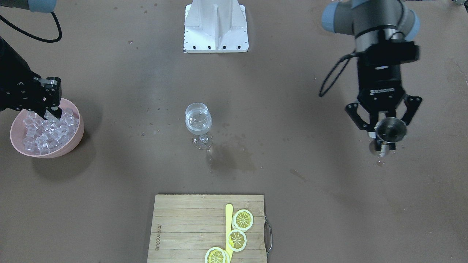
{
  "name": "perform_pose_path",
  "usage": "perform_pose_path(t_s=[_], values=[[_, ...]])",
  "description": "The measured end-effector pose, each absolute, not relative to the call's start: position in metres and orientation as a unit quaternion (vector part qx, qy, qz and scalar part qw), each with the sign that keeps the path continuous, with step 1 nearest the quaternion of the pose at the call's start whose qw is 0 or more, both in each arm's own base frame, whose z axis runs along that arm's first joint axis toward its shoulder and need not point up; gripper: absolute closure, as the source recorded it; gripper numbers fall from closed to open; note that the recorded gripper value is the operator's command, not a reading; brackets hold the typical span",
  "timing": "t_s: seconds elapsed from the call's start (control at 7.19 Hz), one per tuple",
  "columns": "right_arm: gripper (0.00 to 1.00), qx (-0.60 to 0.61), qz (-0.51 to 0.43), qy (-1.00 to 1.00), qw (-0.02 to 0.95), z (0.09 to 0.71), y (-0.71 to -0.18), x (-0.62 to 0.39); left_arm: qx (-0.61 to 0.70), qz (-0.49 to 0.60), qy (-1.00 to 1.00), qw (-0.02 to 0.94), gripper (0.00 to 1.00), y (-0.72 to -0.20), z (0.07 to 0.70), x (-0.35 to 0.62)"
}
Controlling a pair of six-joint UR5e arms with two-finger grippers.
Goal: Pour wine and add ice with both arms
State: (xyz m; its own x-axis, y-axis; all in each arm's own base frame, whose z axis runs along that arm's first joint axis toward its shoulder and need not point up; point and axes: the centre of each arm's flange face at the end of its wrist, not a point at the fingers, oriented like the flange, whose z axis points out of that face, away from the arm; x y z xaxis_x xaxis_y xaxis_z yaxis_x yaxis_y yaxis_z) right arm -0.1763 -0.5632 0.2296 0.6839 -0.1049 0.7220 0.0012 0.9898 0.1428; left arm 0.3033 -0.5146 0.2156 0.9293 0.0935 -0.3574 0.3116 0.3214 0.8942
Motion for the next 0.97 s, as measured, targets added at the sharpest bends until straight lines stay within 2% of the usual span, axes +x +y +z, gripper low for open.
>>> perform_pose_path(t_s=[0.28,0.56,0.97], values=[[1.0,0.082,-0.037,-0.391,0.916,0.224,-0.561,-0.172,0.589,-0.038,0.147,0.794,1.0,-0.463,0.158,0.387],[1.0,0.102,-0.038,-0.386,0.916,0.215,-0.555,-0.165,0.594,-0.011,0.119,0.796,1.0,-0.425,0.132,0.431],[1.0,0.133,-0.034,-0.371,0.918,0.203,-0.547,-0.154,0.585,0.021,0.082,0.807,1.0,-0.412,0.11,0.458]])
